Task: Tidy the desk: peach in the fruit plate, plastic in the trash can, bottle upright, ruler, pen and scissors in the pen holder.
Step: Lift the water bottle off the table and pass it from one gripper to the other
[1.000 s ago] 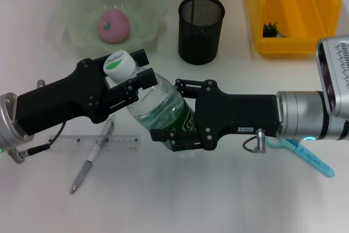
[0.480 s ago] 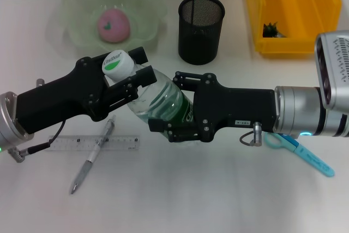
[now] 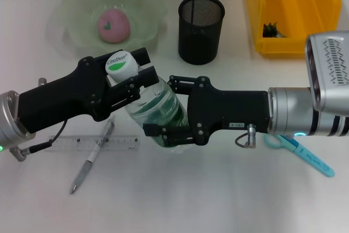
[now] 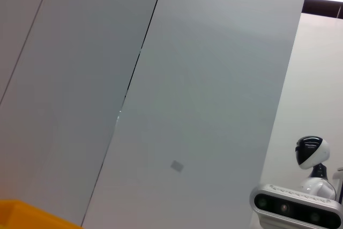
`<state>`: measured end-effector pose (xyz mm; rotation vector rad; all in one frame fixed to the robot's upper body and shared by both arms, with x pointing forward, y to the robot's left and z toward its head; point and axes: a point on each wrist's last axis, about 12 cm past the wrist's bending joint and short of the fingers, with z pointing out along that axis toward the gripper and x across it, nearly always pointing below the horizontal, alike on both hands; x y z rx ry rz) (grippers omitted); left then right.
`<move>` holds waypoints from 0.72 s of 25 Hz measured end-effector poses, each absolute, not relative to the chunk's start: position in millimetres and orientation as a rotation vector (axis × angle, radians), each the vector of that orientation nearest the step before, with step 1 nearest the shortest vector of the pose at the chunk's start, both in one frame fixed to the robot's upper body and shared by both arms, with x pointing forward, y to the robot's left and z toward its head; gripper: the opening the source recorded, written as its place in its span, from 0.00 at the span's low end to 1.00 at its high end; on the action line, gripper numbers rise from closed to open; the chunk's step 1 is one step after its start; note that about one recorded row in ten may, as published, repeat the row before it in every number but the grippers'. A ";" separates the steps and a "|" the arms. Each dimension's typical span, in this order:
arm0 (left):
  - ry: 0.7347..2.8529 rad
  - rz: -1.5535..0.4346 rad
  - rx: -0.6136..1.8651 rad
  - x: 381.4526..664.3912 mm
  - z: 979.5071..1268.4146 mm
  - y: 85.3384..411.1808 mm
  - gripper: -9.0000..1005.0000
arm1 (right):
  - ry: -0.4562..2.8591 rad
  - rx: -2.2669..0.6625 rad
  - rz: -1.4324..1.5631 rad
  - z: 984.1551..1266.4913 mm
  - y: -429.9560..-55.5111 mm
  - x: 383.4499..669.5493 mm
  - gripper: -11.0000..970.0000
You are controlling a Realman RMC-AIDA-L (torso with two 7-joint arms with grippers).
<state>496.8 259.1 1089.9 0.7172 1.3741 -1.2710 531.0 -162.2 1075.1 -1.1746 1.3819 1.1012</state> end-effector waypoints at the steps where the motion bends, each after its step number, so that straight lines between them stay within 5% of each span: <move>1: 1.373 -1.271 0.718 497.0 1090.2 259.0 0.45 | 1.383 -1.172 1.099 1075.1 -162.0 531.4 0.80; 18: 1.353 -1.266 0.710 499.8 1094.1 259.6 0.45 | 1.383 -1.136 1.090 1077.5 -160.7 535.2 0.80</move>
